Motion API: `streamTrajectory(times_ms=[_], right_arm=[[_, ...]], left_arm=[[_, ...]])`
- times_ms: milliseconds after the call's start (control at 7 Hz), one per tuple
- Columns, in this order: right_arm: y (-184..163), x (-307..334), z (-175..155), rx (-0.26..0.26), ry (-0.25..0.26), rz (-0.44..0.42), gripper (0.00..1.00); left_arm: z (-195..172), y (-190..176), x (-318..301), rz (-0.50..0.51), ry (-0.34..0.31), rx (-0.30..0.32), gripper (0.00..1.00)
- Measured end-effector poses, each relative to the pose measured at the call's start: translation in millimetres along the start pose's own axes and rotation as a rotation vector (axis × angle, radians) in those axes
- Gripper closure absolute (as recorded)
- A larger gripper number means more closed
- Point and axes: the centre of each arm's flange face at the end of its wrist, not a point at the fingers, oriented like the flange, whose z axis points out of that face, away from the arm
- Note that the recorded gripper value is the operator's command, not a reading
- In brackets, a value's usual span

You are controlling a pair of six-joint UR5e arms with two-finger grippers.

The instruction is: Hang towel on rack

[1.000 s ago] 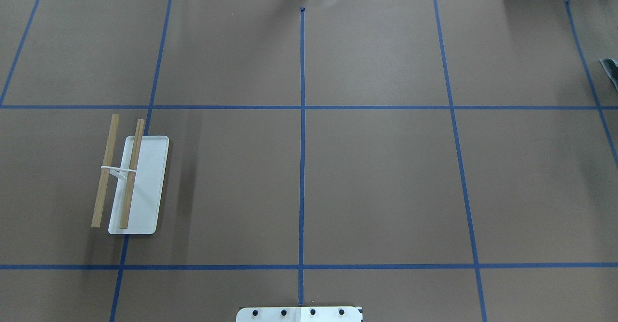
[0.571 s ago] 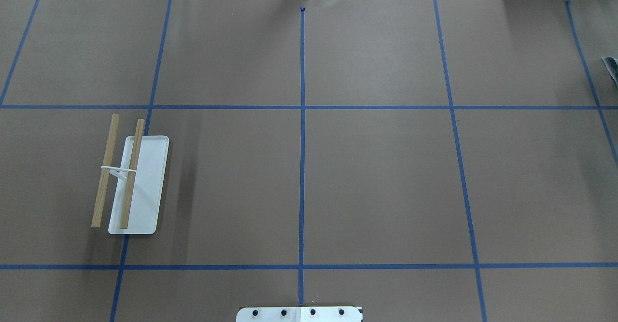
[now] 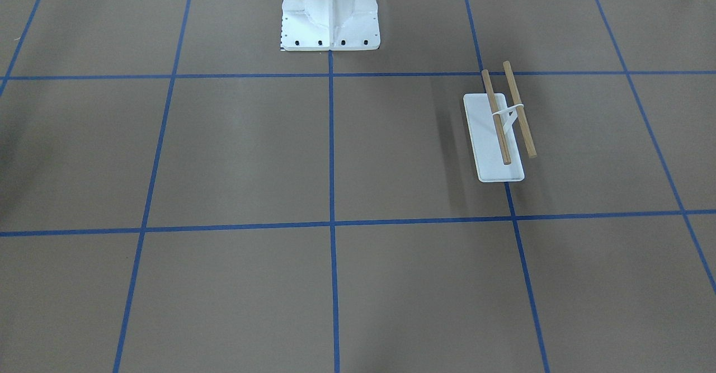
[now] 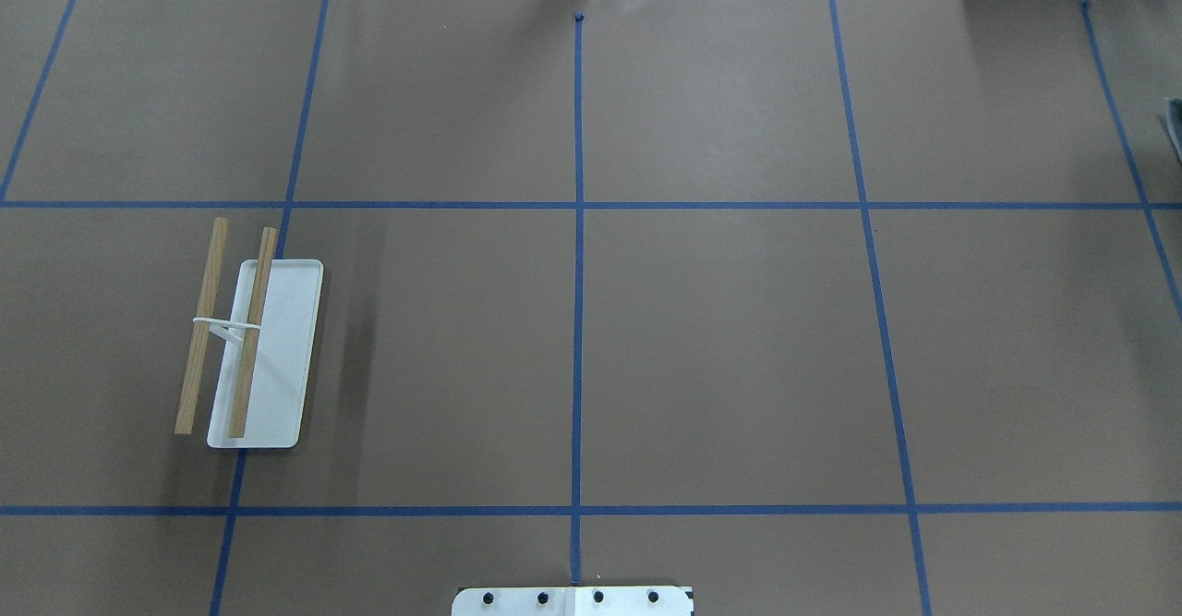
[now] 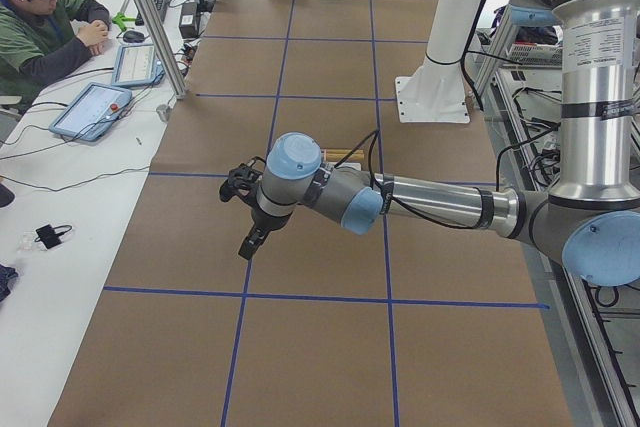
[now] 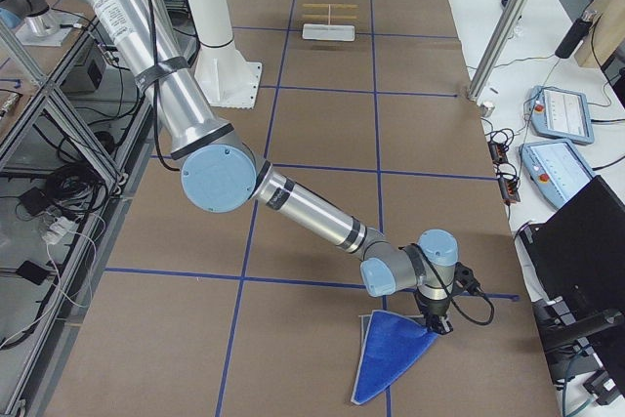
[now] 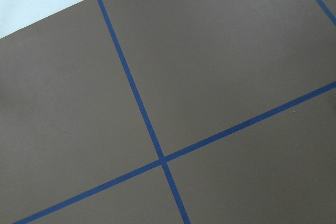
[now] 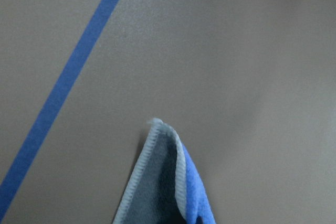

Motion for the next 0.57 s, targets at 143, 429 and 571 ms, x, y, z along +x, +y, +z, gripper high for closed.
streamTrajectory(times_ms=[143, 429, 571], right_arm=[[-1.3, 12.1, -14.8, 0.026, -0.039, 0.026, 1.00], [-27.4, 25.1, -72.6, 0.068, -0.130, 0.082, 1.00], [-48.9, 19.2, -113.2, 0.070, -0.144, 0.099, 1.00]], left_arm=[[0.6, 0.2, -0.5, -0.004, 0.000, 0.003, 0.01], [0.8, 0.3, -0.7, -0.004, 0.000, 0.005, 0.01], [0.6, 0.3, -0.5, -0.002, 0.000, 0.006, 0.01]])
